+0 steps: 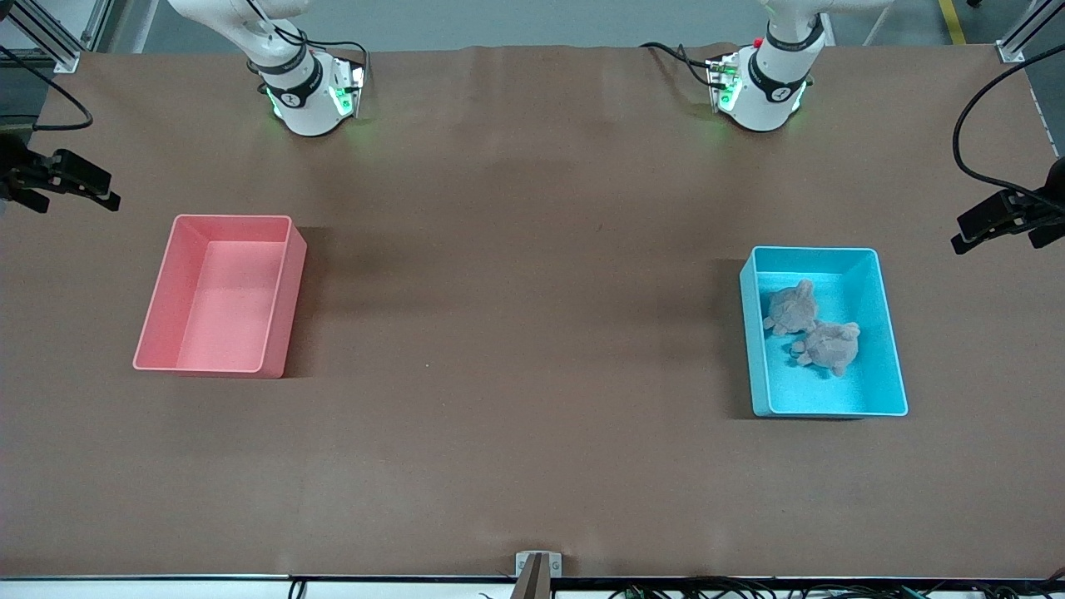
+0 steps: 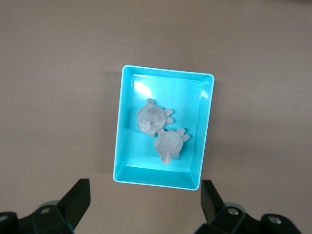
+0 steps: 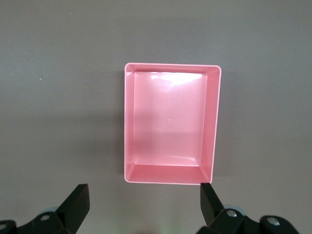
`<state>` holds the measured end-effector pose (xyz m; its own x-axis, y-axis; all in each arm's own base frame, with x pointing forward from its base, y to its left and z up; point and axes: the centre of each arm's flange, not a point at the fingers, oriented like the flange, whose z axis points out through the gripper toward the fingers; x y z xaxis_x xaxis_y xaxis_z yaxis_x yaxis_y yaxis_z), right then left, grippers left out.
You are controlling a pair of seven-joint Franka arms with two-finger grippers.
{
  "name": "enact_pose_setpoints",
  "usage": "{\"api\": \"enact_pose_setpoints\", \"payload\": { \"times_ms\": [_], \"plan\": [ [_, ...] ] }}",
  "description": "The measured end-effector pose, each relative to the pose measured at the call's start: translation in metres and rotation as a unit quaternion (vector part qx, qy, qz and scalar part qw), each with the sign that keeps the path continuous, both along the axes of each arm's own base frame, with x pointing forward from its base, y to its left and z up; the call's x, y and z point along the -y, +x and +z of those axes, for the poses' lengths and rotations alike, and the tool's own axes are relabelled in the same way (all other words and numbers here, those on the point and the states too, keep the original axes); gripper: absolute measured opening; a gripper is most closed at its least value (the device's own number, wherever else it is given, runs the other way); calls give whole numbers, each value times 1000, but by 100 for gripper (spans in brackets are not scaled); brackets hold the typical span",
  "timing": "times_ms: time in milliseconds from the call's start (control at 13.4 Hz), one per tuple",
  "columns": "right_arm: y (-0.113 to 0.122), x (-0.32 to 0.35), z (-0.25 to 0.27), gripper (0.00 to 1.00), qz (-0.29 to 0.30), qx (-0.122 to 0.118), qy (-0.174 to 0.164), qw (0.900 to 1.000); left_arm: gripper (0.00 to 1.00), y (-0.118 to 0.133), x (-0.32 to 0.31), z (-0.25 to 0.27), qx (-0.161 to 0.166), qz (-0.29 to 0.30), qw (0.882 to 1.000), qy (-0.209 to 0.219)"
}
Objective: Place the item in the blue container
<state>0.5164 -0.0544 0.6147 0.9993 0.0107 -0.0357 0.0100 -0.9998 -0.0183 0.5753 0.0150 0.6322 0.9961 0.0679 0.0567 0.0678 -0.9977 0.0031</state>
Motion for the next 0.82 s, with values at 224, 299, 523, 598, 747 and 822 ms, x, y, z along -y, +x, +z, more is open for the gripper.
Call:
{"api": "enact_pose_setpoints", "payload": {
  "times_ms": [224,299,523,598,747,822],
  "plan": [
    [0,0,0,100,0,0,0,1000,100,1,0,3,7,0,1000,0],
    [0,0,0,100,0,0,0,1000,100,1,0,6,11,0,1000,0],
    [0,0,0,100,0,0,0,1000,100,-1,0,13,19,0,1000,0],
    [0,0,0,100,0,0,0,1000,100,-4,1,17,22,-1,1000,0],
    [0,1,0,100,-1,0,0,1000,100,-12,3,23,25,-3,1000,-1],
    [0,1,0,100,-1,0,0,1000,100,-16,5,24,25,-5,1000,-1]
  ]
}}
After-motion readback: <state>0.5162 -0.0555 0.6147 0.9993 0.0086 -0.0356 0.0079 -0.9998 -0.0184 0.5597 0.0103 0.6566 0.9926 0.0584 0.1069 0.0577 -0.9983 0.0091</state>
